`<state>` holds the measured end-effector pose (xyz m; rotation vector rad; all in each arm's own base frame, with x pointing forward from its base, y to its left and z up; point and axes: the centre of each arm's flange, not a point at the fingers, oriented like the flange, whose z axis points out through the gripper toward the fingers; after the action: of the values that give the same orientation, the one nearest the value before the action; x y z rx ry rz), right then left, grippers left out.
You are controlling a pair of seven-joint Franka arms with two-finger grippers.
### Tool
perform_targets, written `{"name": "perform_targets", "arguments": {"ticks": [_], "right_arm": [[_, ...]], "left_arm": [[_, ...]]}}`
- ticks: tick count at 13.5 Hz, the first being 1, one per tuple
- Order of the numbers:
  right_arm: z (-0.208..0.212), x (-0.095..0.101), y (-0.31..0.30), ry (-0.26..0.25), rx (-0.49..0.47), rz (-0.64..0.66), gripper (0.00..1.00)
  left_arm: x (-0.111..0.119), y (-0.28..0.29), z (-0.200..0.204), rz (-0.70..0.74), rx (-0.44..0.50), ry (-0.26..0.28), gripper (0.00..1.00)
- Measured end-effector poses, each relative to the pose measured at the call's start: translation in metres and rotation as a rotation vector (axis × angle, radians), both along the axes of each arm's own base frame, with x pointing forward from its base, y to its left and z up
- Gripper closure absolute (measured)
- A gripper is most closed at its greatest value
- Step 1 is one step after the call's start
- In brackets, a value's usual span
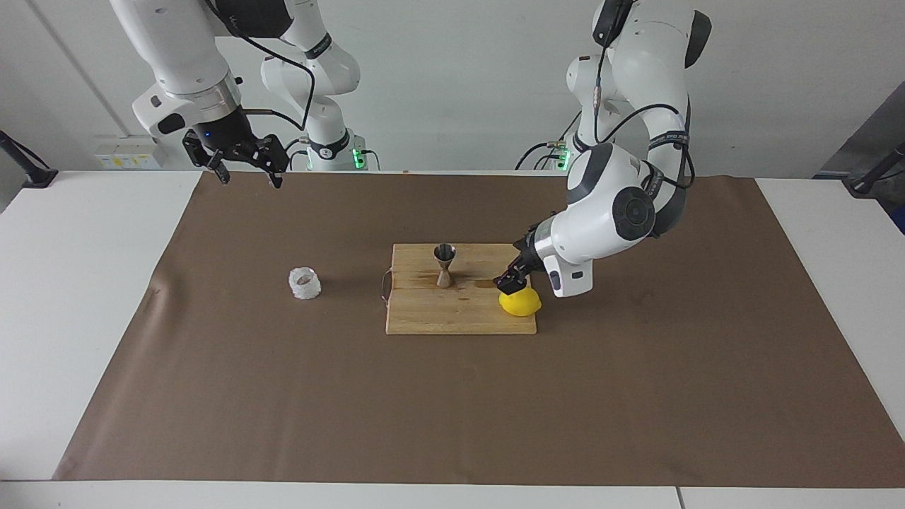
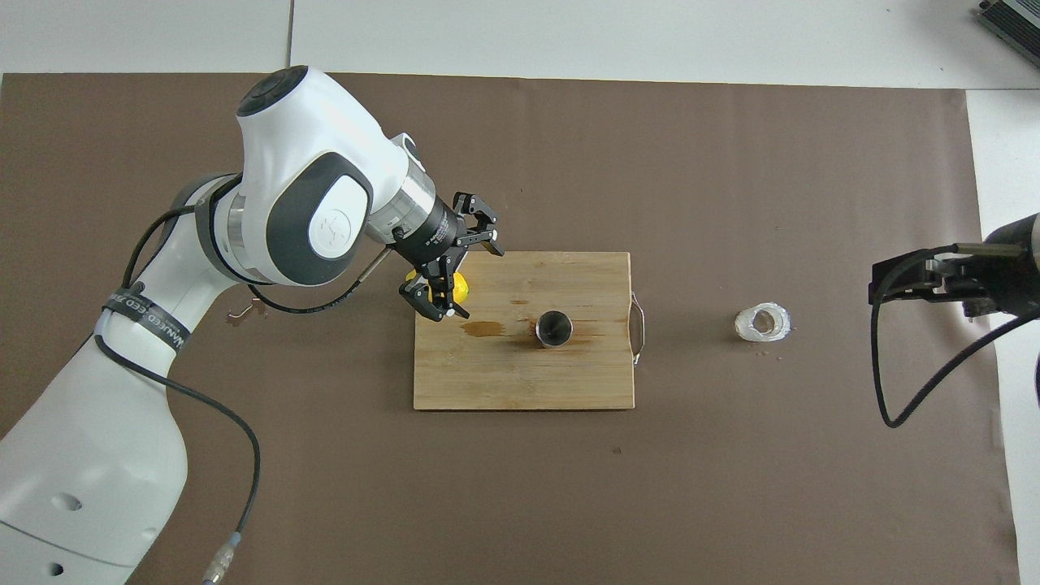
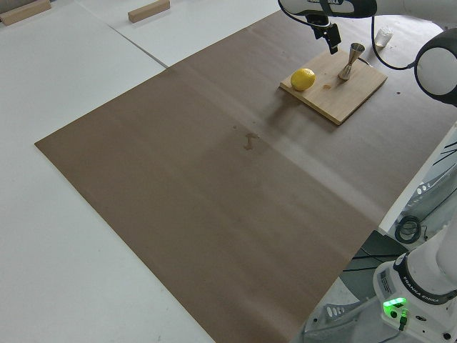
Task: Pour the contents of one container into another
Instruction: 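Retract the left gripper while the right gripper moves toward the white cup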
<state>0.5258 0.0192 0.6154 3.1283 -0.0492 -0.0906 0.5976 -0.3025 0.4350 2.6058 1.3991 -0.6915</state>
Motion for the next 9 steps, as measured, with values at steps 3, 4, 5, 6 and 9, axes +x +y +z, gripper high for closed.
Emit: {"name": "perform_targets", "arguments": {"ticks": [3, 4, 5, 6, 9], "right_arm": [[-0.008, -0.002, -0.004, -0.013, 0.010, 0.176, 0.00], [-0.012, -0.003, -0.006, -0.020, 0.014, 0.248, 0.00], [-0.017, -0.004, -0.010, -0.029, 0.016, 0.321, 0.00], [-0.021, -0.005, -0.015, -0.039, 0.024, 0.398, 0.00], [-0.040, -0.012, -0.030, -0.101, 0.091, 0.640, 0.00]], "left_arm": [[0.003, 0.041, 0.020, -0.096, 0.019, -0.018, 0.00], [0.006, 0.061, 0.029, -0.123, 0.013, -0.036, 0.00], [0.009, 0.081, 0.038, -0.151, 0.015, -0.057, 0.00], [0.010, 0.098, 0.046, -0.183, 0.028, -0.071, 0.00], [0.007, 0.136, 0.065, -0.271, 0.066, -0.094, 0.00]]}}
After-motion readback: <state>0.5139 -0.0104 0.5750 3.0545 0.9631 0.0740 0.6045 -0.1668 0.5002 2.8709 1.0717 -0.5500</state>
